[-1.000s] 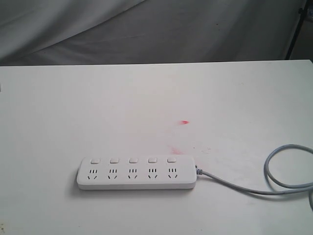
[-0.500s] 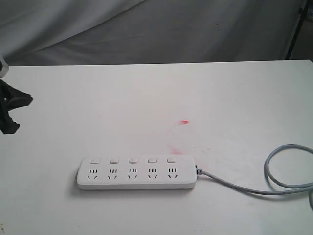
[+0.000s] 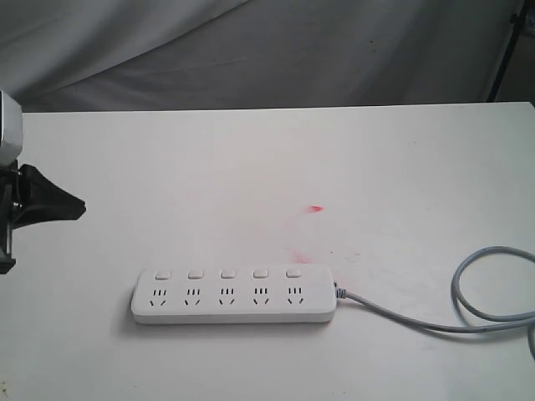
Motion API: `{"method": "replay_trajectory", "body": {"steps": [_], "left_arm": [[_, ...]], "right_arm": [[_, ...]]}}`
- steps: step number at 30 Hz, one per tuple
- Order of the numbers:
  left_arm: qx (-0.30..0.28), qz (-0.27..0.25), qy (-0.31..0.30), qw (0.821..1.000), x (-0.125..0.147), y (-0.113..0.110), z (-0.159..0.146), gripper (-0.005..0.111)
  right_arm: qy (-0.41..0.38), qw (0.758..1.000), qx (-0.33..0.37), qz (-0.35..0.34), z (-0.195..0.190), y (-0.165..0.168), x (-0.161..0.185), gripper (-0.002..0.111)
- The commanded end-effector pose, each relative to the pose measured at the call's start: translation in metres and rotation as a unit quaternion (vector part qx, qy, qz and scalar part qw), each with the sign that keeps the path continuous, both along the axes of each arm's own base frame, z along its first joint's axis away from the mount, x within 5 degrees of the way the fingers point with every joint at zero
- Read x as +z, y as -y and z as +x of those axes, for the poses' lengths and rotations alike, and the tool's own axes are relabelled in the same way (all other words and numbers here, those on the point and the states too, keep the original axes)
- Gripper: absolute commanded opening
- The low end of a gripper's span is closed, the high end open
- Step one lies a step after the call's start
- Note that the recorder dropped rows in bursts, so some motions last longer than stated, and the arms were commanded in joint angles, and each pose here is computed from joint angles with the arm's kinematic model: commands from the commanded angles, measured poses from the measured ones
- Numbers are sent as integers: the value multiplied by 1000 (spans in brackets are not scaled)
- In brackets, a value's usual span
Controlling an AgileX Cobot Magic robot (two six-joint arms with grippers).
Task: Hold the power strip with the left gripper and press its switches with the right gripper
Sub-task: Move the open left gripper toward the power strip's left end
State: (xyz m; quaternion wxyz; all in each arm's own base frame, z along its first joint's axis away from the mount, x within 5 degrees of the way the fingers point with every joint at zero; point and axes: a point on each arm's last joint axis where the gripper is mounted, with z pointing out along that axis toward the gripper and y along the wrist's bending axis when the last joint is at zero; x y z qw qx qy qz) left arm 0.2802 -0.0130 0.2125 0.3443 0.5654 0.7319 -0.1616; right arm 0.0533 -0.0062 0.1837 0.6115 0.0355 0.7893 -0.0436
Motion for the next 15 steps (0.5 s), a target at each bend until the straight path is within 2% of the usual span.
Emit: {"method": "replay_trajectory", "body": {"steps": [1, 11, 15], "left_arm": [[-35, 33, -8, 999, -4, -3, -4, 0], [-38, 30, -13, 999, -4, -3, -4, 0], [-17, 10, -5, 1000, -2, -1, -1, 0]], "right_arm": [[1, 1000, -2, 0, 0, 0, -1, 7], [1, 1000, -2, 0, 0, 0, -1, 7], [1, 1000, -2, 0, 0, 0, -1, 7]]}}
